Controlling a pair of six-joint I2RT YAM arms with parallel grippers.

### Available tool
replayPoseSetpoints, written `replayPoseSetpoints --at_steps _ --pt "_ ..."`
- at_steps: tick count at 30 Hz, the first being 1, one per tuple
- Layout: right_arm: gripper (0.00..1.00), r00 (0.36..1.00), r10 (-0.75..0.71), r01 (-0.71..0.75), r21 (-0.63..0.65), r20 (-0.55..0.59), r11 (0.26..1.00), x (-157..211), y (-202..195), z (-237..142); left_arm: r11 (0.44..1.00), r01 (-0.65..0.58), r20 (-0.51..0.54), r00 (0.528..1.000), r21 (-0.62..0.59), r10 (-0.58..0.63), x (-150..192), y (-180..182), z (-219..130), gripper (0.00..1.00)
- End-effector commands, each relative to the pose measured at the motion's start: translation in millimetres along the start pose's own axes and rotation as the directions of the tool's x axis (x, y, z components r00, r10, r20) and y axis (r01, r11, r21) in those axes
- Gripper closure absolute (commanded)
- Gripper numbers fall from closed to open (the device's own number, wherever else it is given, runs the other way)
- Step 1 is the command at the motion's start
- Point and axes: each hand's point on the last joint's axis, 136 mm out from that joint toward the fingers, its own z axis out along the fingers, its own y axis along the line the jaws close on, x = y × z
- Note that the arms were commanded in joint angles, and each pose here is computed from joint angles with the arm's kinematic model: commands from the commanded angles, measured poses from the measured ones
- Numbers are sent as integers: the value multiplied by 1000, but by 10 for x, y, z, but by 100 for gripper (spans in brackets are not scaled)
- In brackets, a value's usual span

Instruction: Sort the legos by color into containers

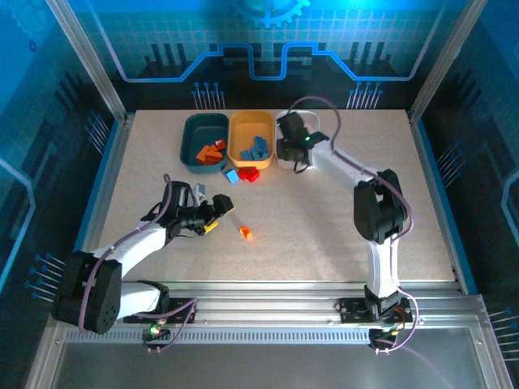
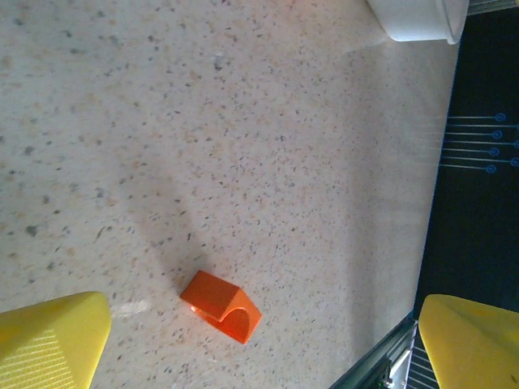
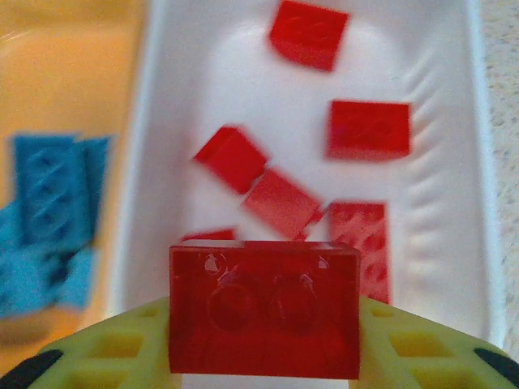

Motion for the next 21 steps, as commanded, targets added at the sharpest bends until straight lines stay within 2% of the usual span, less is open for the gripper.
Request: replayPoseSetpoints --at_steps 1,2,3,4,5,9,11,13,17,21 --pt "57 993 -16 6 -82 -119 997 102 48 163 999 -20 -21 1000 29 20 0 -83 49 1" --pt "52 992 -13 4 -78 -122 997 75 17 191 999 -21 -26 999 24 22 5 -74 56 1" --pt "37 993 -13 5 -73 -114 997 31 -13 202 999 -24 -28 999 23 25 4 -78 58 1" --pt "27 995 -10 4 -57 -98 998 -5 -51 188 999 -26 -31 999 22 27 4 -79 60 1" --pt "24 997 -10 6 -51 -76 999 -47 -62 144 999 -28 -31 999 23 29 -2 -88 59 1" --pt "21 997 -57 59 -45 58 997 -137 73 -238 999 -38 -24 999 20 39 -26 -103 56 1" --pt "21 988 -121 125 -39 100 991 -46 247 -413 999 -39 -18 999 15 40 -45 -96 58 1" --pt "22 967 -225 236 -83 124 968 146 582 -527 999 -36 -10 999 1 36 -59 -64 68 1" --pt "22 913 -391 404 -129 120 905 618 1123 -457 999 -7 27 1000 -34 8 -114 45 58 1" --pt "20 893 -442 449 -146 79 881 858 1415 -212 999 35 45 998 -21 -34 -155 92 18 1"
